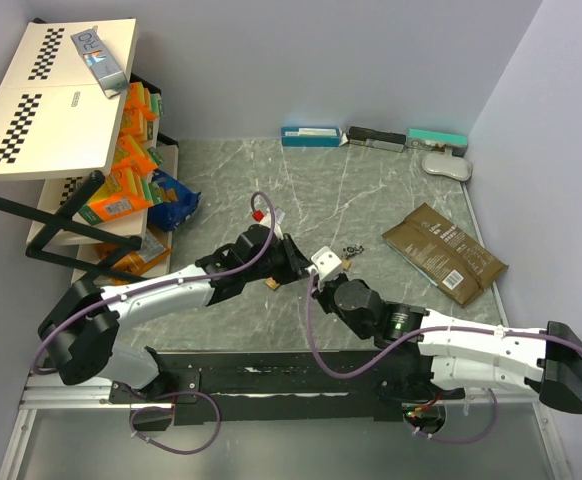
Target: Unlock with the key
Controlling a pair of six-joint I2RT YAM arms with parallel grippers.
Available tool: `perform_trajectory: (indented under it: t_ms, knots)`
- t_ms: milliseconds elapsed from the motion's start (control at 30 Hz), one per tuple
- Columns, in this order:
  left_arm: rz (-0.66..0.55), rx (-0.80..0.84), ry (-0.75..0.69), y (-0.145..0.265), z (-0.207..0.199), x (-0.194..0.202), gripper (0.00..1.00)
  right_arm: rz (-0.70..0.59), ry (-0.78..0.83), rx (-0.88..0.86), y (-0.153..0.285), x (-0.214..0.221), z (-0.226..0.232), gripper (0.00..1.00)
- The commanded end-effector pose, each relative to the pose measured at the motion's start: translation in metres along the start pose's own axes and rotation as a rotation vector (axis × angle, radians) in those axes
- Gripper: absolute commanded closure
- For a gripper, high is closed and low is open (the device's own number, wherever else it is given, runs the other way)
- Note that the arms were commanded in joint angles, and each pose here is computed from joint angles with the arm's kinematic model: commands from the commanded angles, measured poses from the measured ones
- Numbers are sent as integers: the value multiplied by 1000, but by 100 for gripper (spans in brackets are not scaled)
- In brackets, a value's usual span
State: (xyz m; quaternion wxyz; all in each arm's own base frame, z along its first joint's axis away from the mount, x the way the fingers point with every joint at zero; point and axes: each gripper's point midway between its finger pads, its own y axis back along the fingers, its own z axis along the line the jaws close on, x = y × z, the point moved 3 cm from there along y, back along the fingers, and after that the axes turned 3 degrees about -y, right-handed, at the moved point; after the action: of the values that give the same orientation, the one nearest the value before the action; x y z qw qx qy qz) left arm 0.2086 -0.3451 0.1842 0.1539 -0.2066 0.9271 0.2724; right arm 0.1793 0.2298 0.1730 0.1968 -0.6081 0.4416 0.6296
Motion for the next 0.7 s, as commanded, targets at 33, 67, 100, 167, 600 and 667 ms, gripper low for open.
perform_trajectory:
  t_ms: [33,67,100,167,600,667]
  knots:
    - [29,86,-21,-4,-23,2,96,-80,23,60,0,-36,-2,100]
    - [34,97,-22,-5,-25,3,99,-71,32,71,-2,-34,-2,100]
    - [33,105,-22,-5,-25,4,99,-68,35,75,-2,-35,-2,100]
    - [30,126,-18,-5,-26,5,99,-53,47,100,-5,-32,-3,100]
    - [-135,34,-118,9,-1,-14,99,8,-52,66,-11,-25,9,67]
    - [-156,27,-124,13,3,-20,99,3,-88,19,-10,-25,10,57]
